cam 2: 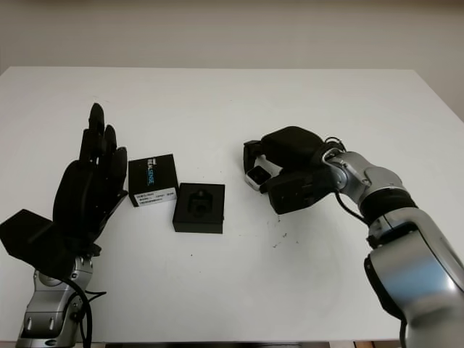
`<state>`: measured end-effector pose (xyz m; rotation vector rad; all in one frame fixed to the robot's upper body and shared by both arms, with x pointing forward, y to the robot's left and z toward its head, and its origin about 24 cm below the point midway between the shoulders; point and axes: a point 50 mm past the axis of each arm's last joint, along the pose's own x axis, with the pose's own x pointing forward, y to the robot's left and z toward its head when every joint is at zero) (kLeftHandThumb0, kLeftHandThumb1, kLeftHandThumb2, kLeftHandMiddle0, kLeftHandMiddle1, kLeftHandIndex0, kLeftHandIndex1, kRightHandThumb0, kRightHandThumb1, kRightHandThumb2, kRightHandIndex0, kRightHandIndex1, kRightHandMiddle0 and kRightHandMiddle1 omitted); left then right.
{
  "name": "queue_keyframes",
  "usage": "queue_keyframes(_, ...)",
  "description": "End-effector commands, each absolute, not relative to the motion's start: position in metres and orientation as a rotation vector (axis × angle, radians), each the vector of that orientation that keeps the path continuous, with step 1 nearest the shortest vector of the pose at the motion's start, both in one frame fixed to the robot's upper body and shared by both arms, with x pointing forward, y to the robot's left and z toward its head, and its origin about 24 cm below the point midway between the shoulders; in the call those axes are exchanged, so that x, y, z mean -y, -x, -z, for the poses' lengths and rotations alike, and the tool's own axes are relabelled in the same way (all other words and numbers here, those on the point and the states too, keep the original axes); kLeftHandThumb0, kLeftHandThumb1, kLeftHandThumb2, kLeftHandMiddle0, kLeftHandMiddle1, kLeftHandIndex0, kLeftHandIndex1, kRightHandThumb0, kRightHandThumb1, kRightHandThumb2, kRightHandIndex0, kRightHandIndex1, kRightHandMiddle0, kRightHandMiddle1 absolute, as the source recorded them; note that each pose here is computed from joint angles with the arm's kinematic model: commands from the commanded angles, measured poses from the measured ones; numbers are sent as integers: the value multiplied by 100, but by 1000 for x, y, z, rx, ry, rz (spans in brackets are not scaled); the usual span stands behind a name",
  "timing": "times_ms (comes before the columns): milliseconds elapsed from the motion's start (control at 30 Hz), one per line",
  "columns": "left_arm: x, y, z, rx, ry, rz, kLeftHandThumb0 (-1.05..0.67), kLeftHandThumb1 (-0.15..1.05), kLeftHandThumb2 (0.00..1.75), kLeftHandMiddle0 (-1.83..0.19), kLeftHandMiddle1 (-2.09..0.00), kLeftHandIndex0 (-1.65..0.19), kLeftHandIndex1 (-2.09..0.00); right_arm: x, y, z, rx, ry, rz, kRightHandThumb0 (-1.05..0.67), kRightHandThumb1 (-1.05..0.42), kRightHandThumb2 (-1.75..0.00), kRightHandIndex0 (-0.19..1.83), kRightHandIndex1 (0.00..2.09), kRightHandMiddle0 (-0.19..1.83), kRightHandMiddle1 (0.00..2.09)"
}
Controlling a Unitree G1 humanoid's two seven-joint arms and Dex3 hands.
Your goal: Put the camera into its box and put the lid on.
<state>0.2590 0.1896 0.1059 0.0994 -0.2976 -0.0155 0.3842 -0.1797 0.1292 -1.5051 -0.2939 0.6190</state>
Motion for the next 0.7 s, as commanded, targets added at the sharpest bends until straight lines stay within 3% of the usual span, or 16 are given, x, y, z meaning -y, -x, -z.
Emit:
queue_keyframes(0,-188,-260,-110,321,-106,15,-76,105,52,19,0,19,0,181,-385,-129,285,1519,-614,-35,-92,-6,55,16,39,149)
queue_keyframes(167,-188,-258,-109,317,-101,17,-76,105,53,19,0,19,0,183,-386,-128,251,1477,-591,-34,-92,-5,53,16,38,148)
queue_keyframes(467,-185,-256,-107,311,-98,16,-75,105,53,19,0,19,0,187,-393,-130,114,1100,-454,-31,-89,-5,36,6,41,151)
queue_keyframes(667,-182,-255,-106,309,-82,27,-74,105,54,19,0,19,0,187,-393,-136,113,1049,-439,-33,-89,-5,30,3,40,153)
